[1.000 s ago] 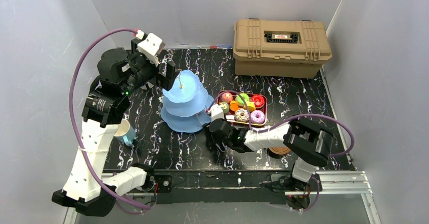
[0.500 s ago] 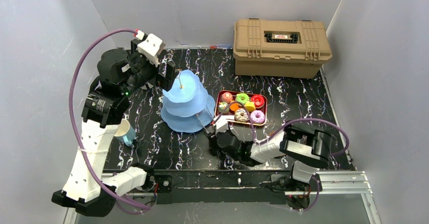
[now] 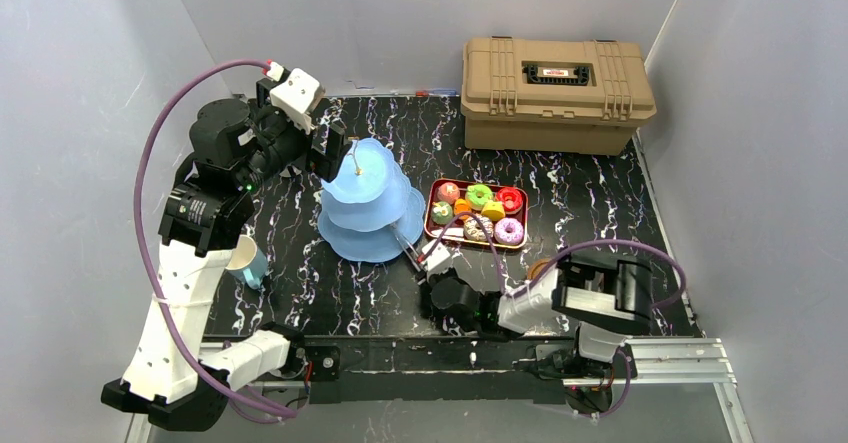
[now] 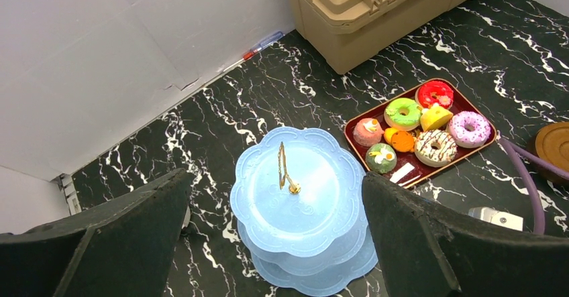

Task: Serve the afternoon tea
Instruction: Pick up the clamp from the center of the board, then pick up the desert from the tray.

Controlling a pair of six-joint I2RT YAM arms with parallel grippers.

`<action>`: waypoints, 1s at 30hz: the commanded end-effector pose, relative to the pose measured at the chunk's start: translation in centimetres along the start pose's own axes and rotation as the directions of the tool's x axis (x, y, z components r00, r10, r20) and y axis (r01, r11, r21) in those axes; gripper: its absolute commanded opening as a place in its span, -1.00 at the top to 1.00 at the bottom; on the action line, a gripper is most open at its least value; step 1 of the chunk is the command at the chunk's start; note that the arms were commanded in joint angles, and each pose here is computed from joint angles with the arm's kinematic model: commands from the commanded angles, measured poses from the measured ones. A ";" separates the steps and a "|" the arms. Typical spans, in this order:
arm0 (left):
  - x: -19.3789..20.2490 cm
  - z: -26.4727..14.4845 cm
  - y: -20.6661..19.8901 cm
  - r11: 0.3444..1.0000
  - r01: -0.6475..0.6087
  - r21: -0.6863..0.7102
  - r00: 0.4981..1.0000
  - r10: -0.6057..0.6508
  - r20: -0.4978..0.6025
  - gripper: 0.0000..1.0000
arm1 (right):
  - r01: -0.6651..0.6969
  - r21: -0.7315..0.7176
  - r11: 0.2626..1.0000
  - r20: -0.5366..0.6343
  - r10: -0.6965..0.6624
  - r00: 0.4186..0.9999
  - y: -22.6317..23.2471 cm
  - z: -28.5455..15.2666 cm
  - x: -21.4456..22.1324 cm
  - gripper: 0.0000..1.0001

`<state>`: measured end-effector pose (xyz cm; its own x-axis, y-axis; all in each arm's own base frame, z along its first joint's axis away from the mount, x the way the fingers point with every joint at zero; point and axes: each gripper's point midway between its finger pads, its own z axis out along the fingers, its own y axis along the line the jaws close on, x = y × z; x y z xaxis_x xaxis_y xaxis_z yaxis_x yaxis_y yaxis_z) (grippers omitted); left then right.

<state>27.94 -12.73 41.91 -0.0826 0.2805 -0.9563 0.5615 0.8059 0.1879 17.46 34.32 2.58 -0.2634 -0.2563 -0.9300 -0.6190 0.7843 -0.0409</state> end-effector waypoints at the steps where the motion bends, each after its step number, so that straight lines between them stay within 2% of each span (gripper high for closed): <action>1: -1.3 -1.2 -0.1 1.000 -0.013 -0.002 0.999 0.013 0.038 -0.96 | 0.009 0.030 1.000 0.005 -0.009 1.000 -0.5 -1.2 -2.8 0.39; 7: -1.4 -1.5 -0.2 1.000 -0.011 -0.001 0.999 0.011 0.045 -0.96 | 0.000 0.012 1.000 -0.080 0.001 0.997 -0.9 -3.2 -3.7 0.37; 15: -1.6 -1.8 -0.4 1.000 -0.011 0.005 0.999 0.011 0.050 -0.96 | -0.157 0.055 0.986 -0.130 0.163 0.978 -4.8 -5.9 -7.2 0.36; 20: -1.6 -1.7 -0.6 1.000 -0.006 0.016 0.999 0.005 0.049 -0.96 | -0.231 0.084 0.969 -0.239 0.244 0.940 -7.9 -6.9 -8.3 0.35; 30: -1.4 -1.5 -0.8 1.000 0.004 0.029 0.999 -0.005 0.039 -0.96 | -0.220 0.087 0.972 -0.335 0.236 0.912 -8.5 -8.3 -8.8 0.16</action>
<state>27.17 -12.78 42.50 -0.0679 0.2692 -0.9607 0.5710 0.8001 0.1838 19.46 25.33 13.26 -0.6081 -0.2391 -0.7570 -0.4776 0.8719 0.1082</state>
